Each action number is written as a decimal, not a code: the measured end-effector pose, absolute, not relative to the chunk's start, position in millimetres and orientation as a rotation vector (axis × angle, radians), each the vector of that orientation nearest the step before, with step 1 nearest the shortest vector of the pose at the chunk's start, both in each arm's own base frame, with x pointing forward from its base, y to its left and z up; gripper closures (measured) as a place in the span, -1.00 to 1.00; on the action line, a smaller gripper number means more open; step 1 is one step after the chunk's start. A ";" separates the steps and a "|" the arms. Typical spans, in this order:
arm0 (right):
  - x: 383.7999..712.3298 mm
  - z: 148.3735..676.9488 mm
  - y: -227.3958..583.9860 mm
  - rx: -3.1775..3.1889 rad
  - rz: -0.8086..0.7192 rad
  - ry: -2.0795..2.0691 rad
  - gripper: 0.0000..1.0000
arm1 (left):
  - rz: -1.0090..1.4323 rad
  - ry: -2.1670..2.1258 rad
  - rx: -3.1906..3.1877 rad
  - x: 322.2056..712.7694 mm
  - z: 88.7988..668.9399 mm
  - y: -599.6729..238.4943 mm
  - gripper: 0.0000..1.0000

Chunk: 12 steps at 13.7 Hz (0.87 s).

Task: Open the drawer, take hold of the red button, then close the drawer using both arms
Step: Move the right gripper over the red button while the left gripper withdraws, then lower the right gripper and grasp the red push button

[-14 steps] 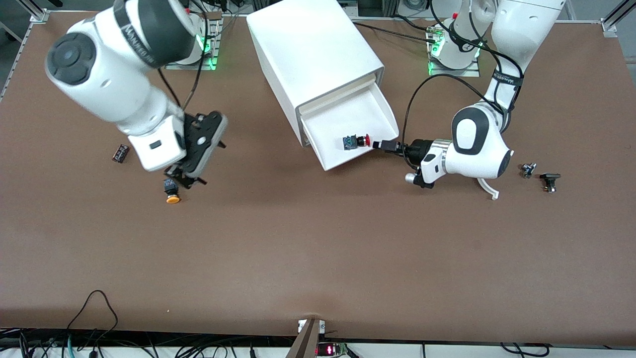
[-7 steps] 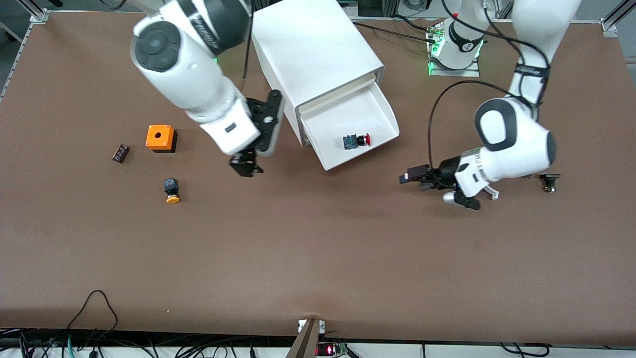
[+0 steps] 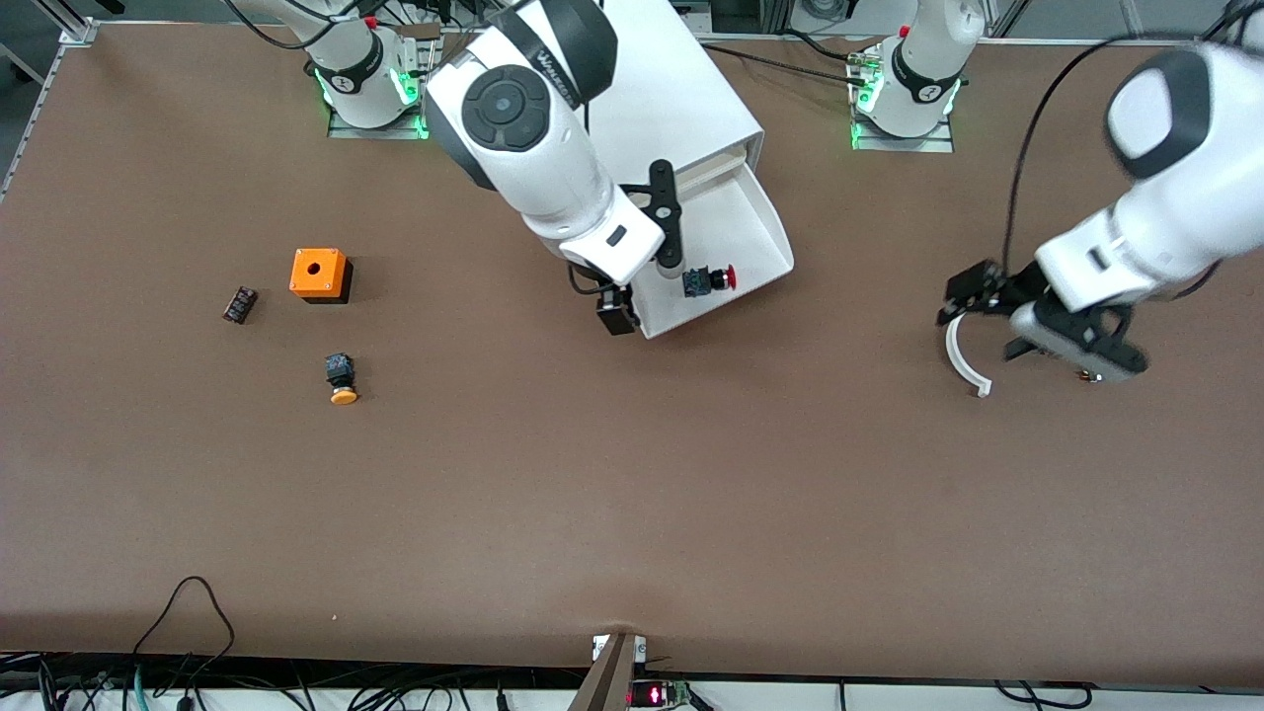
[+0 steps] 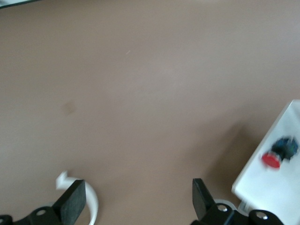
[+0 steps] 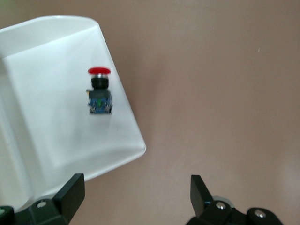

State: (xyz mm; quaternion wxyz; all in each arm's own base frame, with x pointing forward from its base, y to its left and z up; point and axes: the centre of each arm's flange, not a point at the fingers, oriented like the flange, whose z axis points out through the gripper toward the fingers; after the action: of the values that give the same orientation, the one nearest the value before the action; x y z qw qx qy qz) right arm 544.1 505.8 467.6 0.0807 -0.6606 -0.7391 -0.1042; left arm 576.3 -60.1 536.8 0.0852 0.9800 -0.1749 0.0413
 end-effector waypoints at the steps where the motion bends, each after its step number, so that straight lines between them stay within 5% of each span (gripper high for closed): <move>1: 537.7 457.8 519.9 -1.953 -0.330 -2.232 -1.00 | 0.073 -0.464 2.972 564.1 560.2 -56.8 -1.00; 7: 502.4 371.4 575.0 -1.871 -0.229 -2.389 -1.00 | -0.066 -0.196 3.124 547.8 591.4 -45.3 -1.00; 12: 498.4 362.2 577.9 -1.864 -0.202 -2.429 -1.00 | -0.095 -0.151 3.127 553.8 581.2 -31.9 -1.00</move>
State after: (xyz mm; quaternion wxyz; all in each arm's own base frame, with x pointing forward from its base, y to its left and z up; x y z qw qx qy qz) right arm 498.4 577.9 362.2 0.0366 -0.6070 -0.7911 -0.0658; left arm 553.8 -31.9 581.2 0.0049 0.9984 -0.0482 -0.0302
